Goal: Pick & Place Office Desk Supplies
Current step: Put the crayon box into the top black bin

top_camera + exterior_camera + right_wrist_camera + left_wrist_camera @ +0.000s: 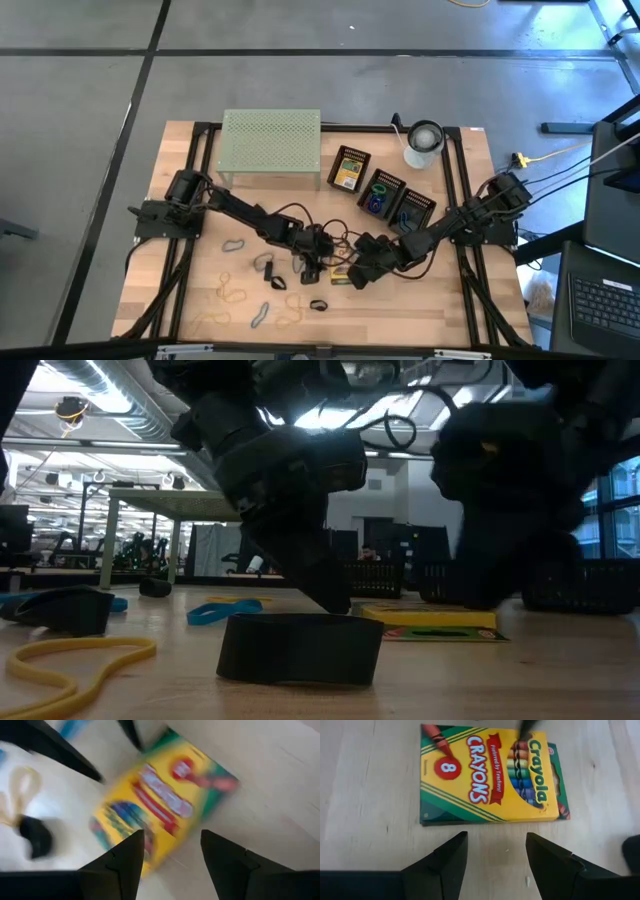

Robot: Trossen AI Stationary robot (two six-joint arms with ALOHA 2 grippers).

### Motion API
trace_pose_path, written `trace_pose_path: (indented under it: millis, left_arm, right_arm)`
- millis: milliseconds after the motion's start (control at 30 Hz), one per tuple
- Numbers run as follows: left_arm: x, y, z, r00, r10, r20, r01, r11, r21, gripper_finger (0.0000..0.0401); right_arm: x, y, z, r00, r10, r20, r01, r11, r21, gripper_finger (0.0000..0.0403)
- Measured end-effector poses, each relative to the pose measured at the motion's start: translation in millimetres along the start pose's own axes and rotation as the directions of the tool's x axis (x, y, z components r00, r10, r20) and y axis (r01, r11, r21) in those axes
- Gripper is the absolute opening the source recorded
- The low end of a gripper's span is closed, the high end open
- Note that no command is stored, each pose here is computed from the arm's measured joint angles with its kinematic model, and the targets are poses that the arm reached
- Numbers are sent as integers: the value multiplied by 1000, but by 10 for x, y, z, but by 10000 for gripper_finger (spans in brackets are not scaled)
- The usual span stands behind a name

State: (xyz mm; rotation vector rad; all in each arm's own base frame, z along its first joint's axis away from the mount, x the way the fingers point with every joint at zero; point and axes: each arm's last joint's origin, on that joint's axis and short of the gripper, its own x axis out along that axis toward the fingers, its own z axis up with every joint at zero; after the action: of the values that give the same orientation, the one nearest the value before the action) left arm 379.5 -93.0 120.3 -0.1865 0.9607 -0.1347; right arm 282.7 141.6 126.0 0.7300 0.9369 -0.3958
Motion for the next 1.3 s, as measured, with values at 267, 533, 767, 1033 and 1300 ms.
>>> trace_pose_path:
  millis: [267, 533, 767, 1033, 1300]
  left_arm:
    - [55, -7, 2, 993, 101, 60, -109, 981, 163, 187]
    - [201, 5, -34, 985, 145, 92, -157, 977, 147, 190]
    - [209, -12, -14, 982, 142, 124, -160, 975, 151, 185]
    - [209, -10, -19, 982, 144, 119, -162, 975, 152, 187]
    - [210, -32, -27, 981, 150, 120, -167, 974, 153, 187]
  right_arm:
    - [-19, -59, -25, 997, -58, -51, 54, 995, -80, 198]
    - [-17, -50, -22, 998, -45, -50, 45, 999, -11, 198]
    - [-2, 36, -5, 998, 56, -38, -54, 998, 31, 198]
    - [-2, 41, 5, 999, 54, -9, -52, 992, 118, 198]
    - [-5, 39, 23, 997, 30, 65, -41, 985, 169, 198]
